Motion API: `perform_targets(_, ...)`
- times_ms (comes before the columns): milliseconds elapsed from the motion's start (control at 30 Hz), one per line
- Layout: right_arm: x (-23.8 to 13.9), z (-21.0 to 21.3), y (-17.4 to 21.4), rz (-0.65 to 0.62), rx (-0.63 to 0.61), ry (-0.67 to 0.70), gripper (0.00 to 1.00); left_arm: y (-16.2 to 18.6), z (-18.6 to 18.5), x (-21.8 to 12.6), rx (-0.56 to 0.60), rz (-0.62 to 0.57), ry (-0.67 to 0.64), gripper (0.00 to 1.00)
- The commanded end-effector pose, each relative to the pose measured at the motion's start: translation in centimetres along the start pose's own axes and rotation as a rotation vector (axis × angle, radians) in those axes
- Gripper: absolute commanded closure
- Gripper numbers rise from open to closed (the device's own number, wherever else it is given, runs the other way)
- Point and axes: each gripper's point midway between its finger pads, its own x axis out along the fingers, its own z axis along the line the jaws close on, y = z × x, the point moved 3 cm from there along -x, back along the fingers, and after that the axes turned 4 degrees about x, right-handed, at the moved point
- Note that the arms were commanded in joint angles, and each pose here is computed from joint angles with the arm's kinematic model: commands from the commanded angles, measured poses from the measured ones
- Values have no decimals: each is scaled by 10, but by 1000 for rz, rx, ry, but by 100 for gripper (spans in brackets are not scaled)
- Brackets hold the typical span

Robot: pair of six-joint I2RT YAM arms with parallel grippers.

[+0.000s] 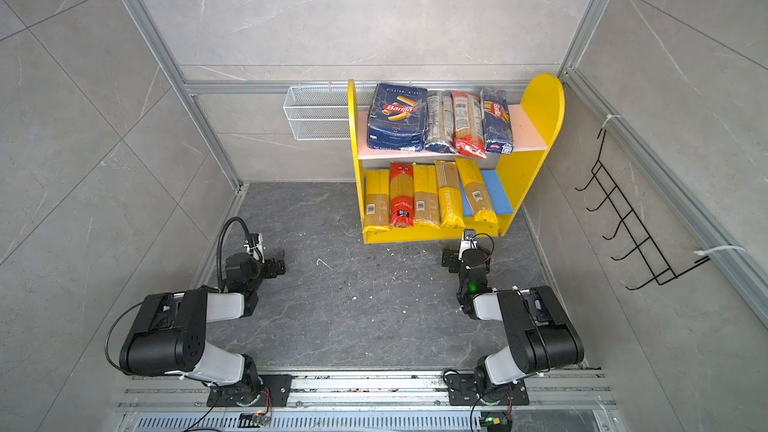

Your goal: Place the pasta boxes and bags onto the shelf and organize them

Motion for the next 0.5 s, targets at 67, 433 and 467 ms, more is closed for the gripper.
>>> perform_targets(67,0,2,-1,-15,15,-10,0,-15,1,1,-18,-58,0,0)
perform_targets(433,-1,2,-2,-16,13,-9,0,-15,2,1,-17,-59,-1,0)
perform_targets(467,0,2,-2,-17,13,-9,0,-15,2,1,-18,-59,-1,0)
